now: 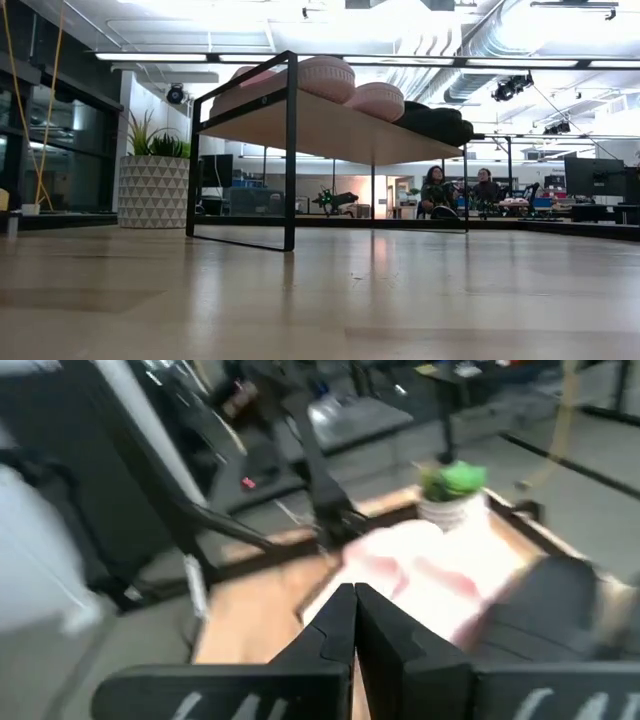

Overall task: Pick and place slides into the shelf
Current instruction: Return to Home Position

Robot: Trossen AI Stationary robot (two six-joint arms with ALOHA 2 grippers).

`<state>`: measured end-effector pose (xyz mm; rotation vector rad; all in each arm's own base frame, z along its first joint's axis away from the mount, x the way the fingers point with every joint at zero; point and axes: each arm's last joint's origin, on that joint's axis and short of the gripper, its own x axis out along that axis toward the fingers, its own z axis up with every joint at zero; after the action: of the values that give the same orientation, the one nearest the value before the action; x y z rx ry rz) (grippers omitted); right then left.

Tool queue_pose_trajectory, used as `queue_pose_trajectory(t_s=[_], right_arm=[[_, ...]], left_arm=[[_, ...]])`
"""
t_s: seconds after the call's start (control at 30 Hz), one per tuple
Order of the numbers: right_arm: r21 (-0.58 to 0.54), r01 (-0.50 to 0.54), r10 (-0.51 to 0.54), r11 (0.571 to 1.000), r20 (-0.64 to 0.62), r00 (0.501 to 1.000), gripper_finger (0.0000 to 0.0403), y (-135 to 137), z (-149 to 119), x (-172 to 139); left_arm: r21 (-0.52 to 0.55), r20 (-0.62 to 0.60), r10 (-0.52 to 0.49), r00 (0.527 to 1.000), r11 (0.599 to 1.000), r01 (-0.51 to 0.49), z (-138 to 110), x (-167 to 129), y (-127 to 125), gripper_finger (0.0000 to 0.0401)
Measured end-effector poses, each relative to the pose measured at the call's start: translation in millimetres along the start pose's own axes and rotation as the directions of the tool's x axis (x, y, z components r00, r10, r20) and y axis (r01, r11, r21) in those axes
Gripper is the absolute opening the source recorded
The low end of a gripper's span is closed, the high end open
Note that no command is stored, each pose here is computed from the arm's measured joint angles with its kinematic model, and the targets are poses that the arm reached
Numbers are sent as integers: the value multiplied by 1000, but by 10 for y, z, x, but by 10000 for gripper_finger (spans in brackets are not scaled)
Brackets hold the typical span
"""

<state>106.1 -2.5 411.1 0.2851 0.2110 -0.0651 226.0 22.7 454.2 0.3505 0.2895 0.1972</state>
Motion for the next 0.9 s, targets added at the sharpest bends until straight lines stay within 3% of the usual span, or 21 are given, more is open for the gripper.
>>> queue_pose_trajectory(t_s=[0.1, 0.2, 0.33, 0.57, 0.9], right_arm=[[57, -75, 70, 996, 77, 995, 0, -97, -249, 104], [135, -57, 41, 989, 114, 993, 0, -224, -503, 157], [208, -106, 78, 972, 137, 987, 0, -342, -754, 238], [206, -158, 113, 966, 217, 970, 0, -484, -1020, 385], [233, -215, 142, 948, 295, 945, 0, -628, -1420, 569]], left_arm=[[15, 32, 9, 999, 1000, -10, -174, -25, -59, 0], [3, 86, 52, 995, 999, -53, -416, -117, -105, 0], [-108, 162, 97, 982, 991, -80, -900, -262, -157, 0], [-213, 301, 140, 943, 974, -76, -1557, -485, -382, 0], [-233, 274, 143, 951, 969, -79, -1941, -480, -521, 0]])
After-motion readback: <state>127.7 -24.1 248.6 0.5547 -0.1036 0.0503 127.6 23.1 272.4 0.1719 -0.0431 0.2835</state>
